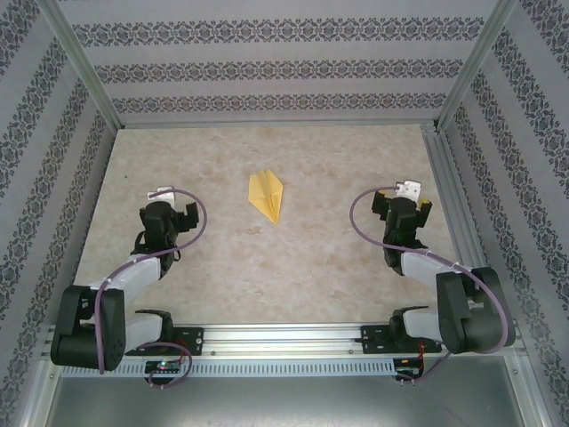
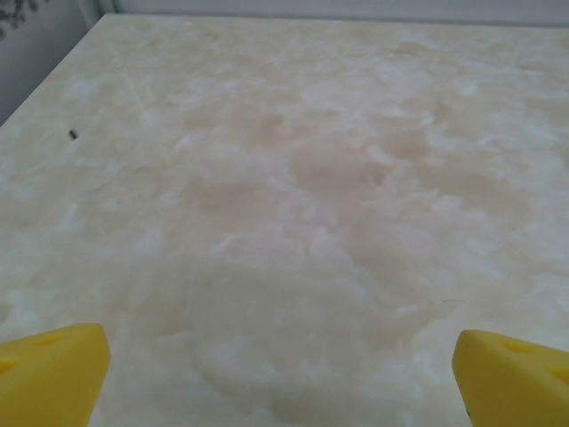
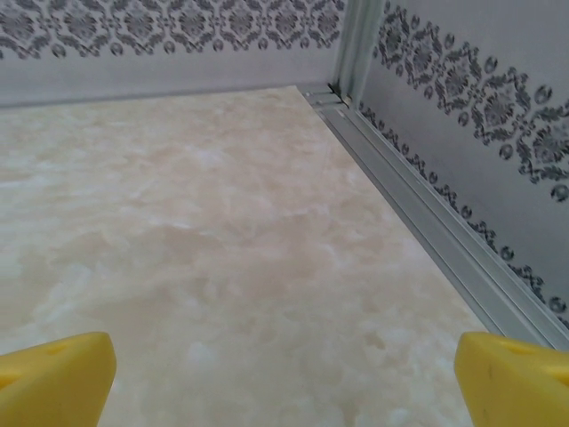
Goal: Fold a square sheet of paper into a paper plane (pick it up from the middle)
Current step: Reset both arms
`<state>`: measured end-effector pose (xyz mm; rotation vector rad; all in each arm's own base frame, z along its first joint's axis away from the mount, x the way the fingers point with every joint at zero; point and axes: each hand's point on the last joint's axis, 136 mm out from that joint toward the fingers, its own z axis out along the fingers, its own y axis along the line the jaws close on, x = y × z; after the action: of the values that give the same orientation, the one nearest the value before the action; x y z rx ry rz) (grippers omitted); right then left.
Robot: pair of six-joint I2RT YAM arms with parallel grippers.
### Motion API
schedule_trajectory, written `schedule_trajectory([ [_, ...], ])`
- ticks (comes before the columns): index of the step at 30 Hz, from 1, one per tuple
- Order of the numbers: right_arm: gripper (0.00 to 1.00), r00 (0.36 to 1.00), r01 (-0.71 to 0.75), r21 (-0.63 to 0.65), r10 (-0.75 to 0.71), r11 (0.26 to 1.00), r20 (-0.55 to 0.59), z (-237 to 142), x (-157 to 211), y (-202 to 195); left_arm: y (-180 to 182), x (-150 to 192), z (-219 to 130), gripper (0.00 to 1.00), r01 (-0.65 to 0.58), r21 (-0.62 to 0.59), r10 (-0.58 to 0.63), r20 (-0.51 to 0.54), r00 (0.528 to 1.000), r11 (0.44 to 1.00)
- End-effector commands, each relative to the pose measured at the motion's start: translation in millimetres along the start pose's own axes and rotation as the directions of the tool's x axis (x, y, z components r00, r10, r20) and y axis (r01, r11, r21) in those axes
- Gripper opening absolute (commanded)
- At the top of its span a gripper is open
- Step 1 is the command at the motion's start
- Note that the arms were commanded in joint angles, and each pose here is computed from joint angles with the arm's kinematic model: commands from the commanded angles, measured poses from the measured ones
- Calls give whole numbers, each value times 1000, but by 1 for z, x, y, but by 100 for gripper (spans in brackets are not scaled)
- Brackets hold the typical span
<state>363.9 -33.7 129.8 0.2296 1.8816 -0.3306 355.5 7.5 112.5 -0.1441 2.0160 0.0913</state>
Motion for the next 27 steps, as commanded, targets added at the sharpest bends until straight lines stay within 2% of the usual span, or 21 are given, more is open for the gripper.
schedule_trajectory([
  [1, 98, 995, -4, -57, 9, 998, 96, 2, -24, 8, -16, -35, 1, 100, -47, 103, 29, 168, 985, 994],
  [12, 98, 982, -18, -120, 40, 993, 186, 17, -27, 16, -24, -29, 27, 100, -74, 134, 50, 173, 984, 988],
  [19, 98, 982, -42, -152, 68, 987, 176, 26, -19, 16, -25, -18, 45, 100, -74, 133, 54, 143, 988, 988],
  [21, 98, 986, -37, -156, 62, 987, 155, 24, -8, 15, -25, -17, 43, 100, -71, 132, 52, 145, 988, 989],
  [27, 98, 989, -48, -139, 66, 989, 130, 27, -5, 12, -27, -12, 45, 100, -83, 143, 61, 152, 986, 986],
])
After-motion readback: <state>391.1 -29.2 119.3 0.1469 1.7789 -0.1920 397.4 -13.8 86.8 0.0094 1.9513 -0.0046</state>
